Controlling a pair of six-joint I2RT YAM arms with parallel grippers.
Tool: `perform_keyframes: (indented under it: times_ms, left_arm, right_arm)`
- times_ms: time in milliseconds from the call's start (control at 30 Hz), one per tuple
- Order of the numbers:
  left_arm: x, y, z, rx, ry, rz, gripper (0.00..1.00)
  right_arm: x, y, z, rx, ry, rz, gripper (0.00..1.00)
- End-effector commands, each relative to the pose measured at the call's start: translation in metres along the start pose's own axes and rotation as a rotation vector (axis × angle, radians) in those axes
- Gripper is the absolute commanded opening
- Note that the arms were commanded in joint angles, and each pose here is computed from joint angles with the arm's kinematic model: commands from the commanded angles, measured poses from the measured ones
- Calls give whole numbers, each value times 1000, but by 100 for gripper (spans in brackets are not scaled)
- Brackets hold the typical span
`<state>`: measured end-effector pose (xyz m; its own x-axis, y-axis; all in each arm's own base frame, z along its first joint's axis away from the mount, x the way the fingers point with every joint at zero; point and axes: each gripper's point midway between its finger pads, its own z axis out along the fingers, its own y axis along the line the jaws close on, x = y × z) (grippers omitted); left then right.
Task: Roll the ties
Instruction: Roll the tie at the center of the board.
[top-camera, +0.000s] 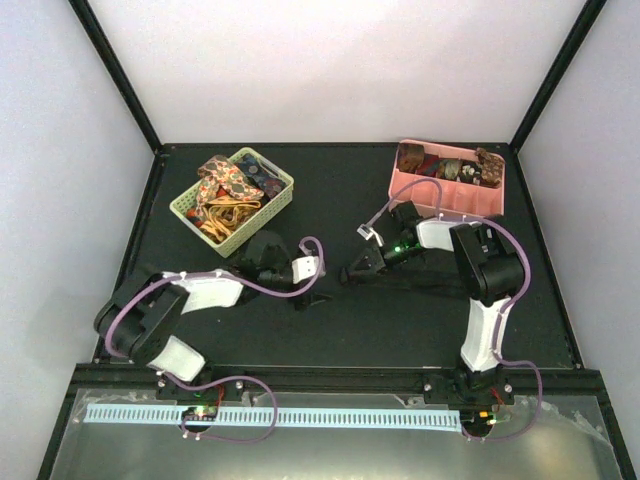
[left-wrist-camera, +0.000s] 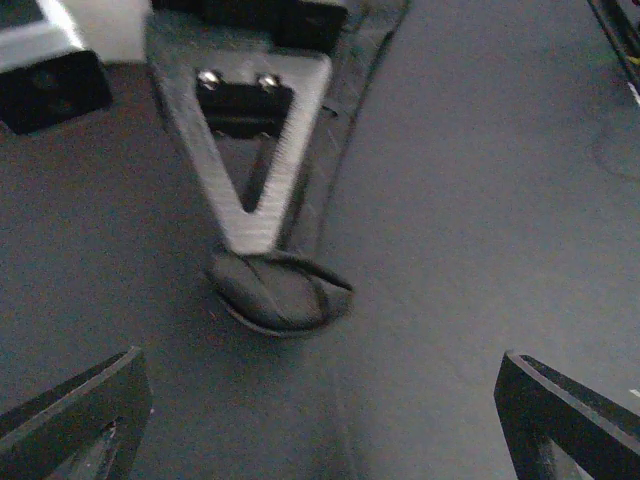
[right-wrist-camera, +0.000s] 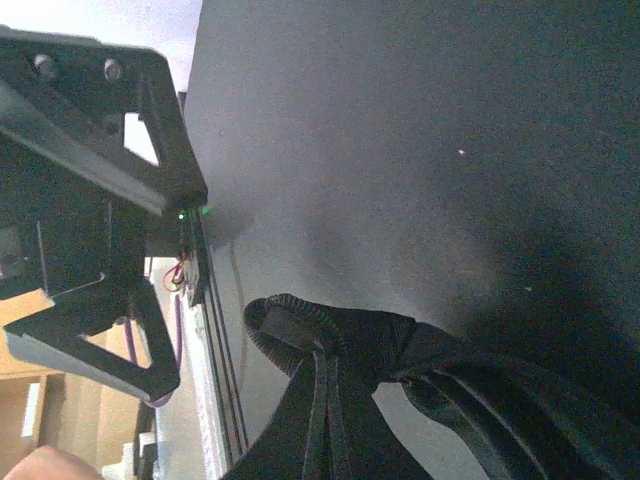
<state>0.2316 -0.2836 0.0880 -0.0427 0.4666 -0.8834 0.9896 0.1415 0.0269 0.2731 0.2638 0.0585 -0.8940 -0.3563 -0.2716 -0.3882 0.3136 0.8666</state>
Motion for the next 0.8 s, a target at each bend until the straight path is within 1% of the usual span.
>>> perform_keyframes:
  times_ms: [0, 167, 233, 467, 767]
  left_arm:
    - [-37, 22, 9, -66, -201, 113, 96]
    - [-26, 29, 32, -59, -209, 100, 91]
    - [-22, 29, 38, -54, -222, 116, 91]
    - [-17, 30, 47, -75, -278, 150, 91]
    - [-12, 9, 67, -42, -290, 187, 89]
  right_arm:
    - [5, 3, -6, -74, 13, 33, 2]
    - [8, 3, -10, -101, 15, 41, 2]
    - [9, 5, -10, -112, 16, 41, 2]
    - [9, 18, -14, -167, 12, 43, 2]
    - [12, 24, -28, -212, -1, 57, 2]
